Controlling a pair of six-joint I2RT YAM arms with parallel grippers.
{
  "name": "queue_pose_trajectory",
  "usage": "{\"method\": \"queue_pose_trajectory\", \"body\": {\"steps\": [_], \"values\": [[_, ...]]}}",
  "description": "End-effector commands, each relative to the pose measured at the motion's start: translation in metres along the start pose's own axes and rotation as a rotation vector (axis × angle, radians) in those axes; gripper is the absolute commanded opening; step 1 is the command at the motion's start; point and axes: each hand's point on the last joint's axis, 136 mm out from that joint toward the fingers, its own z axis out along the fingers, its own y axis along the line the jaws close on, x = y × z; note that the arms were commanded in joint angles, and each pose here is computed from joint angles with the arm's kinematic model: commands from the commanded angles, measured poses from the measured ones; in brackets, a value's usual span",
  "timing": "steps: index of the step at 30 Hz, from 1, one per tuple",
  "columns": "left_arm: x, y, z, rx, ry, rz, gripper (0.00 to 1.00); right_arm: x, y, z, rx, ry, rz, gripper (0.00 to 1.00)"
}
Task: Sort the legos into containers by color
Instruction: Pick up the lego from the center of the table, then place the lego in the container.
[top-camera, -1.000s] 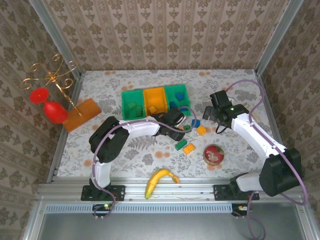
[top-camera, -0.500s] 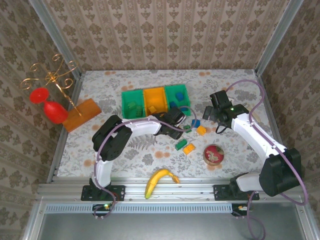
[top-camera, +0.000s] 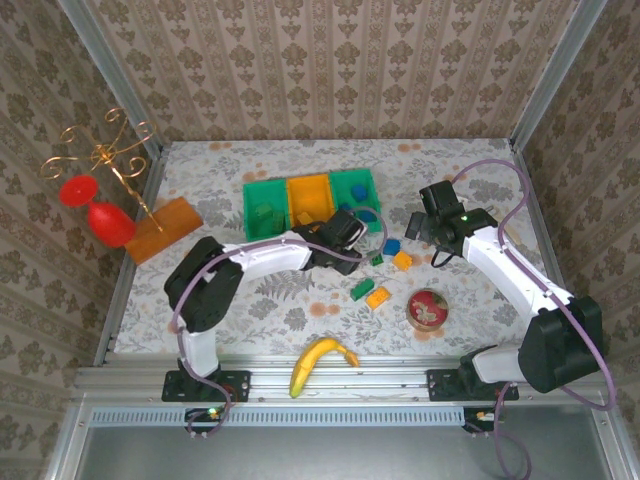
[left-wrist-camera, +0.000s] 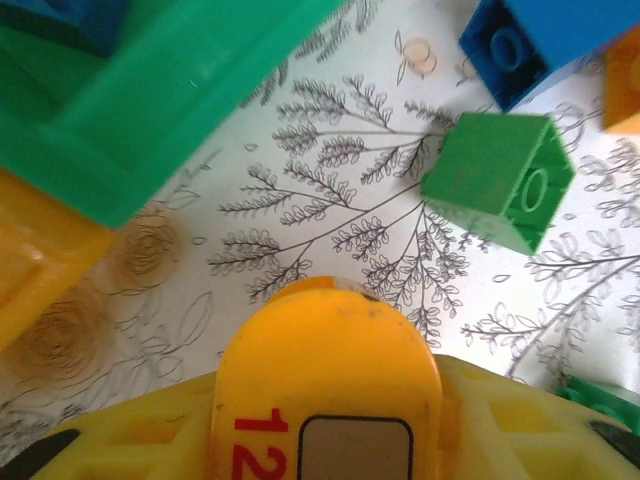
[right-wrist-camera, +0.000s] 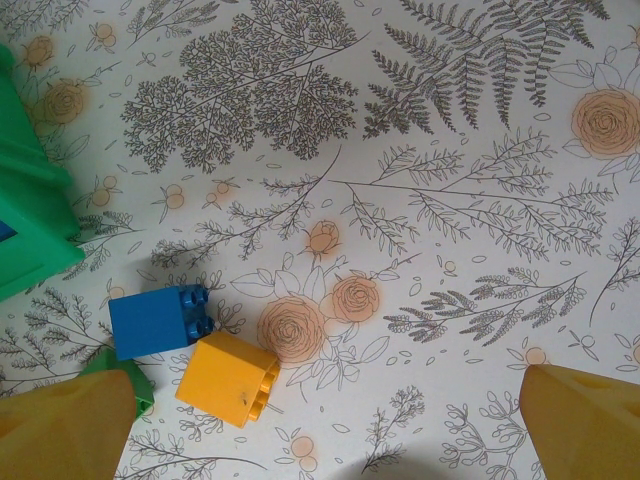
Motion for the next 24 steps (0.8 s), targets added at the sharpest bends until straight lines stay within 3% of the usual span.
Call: {"method": "queue_pose_trajectory", "body": {"steps": [1,12,24], "values": [[-0.01,0.009,-0.025,-0.036,-0.052,-0.023,0.44,-0.003,-0.005,-0.002,0.013,-0.019,0.033,1.0],[-0.025,0.045,-0.068,-0.105,-0.129,-0.112,0.43,-0.004,-0.004,-0.006,-0.003,-0.03,0.042,1.0],[-0.033,0.11,-0.058,-0.181,-0.119,-0.232,0.44,-0.004,0.005,-0.005,-0.044,-0.015,0.034,1.0]]}}
